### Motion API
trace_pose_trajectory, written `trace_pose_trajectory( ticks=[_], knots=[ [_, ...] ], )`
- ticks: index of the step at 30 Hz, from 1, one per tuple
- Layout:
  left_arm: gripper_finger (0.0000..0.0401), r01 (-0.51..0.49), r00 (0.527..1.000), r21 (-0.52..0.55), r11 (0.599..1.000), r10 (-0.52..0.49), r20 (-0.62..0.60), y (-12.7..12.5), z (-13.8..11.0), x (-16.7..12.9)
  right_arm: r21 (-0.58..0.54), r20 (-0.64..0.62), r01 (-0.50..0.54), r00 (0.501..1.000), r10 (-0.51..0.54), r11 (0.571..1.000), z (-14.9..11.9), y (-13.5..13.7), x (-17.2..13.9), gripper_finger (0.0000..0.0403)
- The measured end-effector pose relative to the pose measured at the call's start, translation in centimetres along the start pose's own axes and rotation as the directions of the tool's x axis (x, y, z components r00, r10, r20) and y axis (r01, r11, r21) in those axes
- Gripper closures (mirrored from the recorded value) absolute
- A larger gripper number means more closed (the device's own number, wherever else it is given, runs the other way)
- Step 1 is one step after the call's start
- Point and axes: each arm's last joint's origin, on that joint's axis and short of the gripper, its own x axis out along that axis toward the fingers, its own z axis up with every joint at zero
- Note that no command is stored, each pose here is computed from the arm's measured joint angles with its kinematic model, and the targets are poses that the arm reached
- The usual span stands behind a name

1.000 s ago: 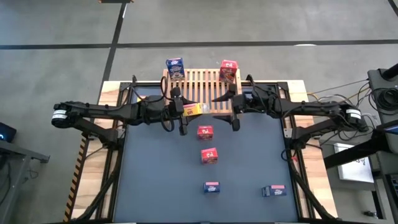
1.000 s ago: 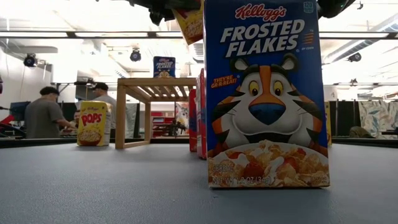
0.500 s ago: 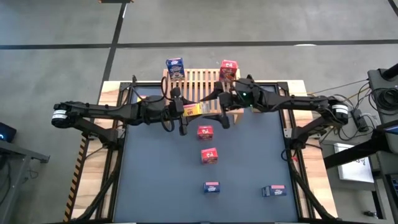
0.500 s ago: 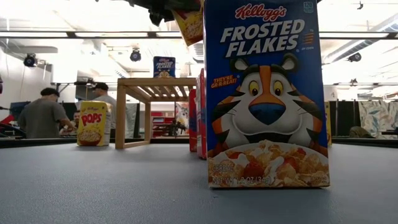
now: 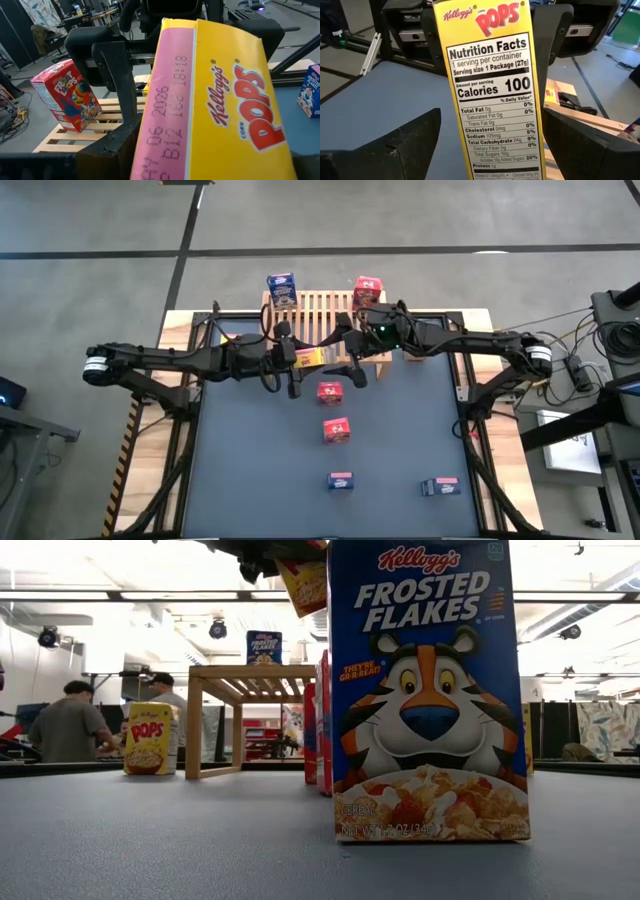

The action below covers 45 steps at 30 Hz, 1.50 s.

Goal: Stack cereal on shelf
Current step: Put the bottom yellow cereal box on the shelf

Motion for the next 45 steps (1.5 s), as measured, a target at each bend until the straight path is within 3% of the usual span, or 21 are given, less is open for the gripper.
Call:
trace_pose_trajectory(
  ticks=[6, 15, 19, 30, 35, 42, 45],
  knots=[
    [0.0207, 0.000, 1.000, 0.000, 1.000, 0.000, 0.000, 0.0, 0.0, 0.0, -0.022, -0.016, -0.003, 1.000, 0.003, 1.000, -0.2, 0.1, 0.0, 0.0087],
    [0.0207, 0.001, 1.000, 0.000, 1.000, -0.001, 0.002, 0.0, 0.0, 0.0, -0.029, -0.024, 0.024, 0.999, -0.024, 0.999, -0.2, 0.0, 0.0, 0.0201],
    [0.0207, -0.001, 1.000, -0.002, 1.000, 0.001, 0.009, 0.0, 0.1, 0.0, -0.033, -0.024, 0.029, 0.999, -0.030, 0.999, -0.2, -0.1, 0.0, 0.0232],
    [0.0200, -0.002, 1.000, -0.039, 0.999, 0.002, 0.017, 0.1, 0.4, 0.0, -0.040, -0.020, 0.037, 0.999, -0.037, 0.999, -0.1, -0.1, 0.0, 0.0229],
    [0.0154, 0.000, 1.000, -0.026, 1.000, 0.000, -0.009, 0.3, 1.2, -0.2, -0.044, -0.020, 0.062, 0.998, -0.063, 0.997, 0.0, -0.2, -0.1, 0.0229],
    [0.0076, -0.012, 0.987, 0.017, 1.000, 0.014, -0.159, 0.9, 3.0, -1.2, -0.038, -0.006, 0.129, 0.992, -0.129, 0.991, 0.2, -0.9, -0.5, 0.0228],
    [0.0061, -0.058, 0.978, 0.047, 0.997, 0.066, -0.200, 1.4, 3.8, -2.0, -0.019, 0.013, 0.159, 0.987, -0.159, 0.987, 0.2, -1.8, -0.9, 0.0227]
  ],
)
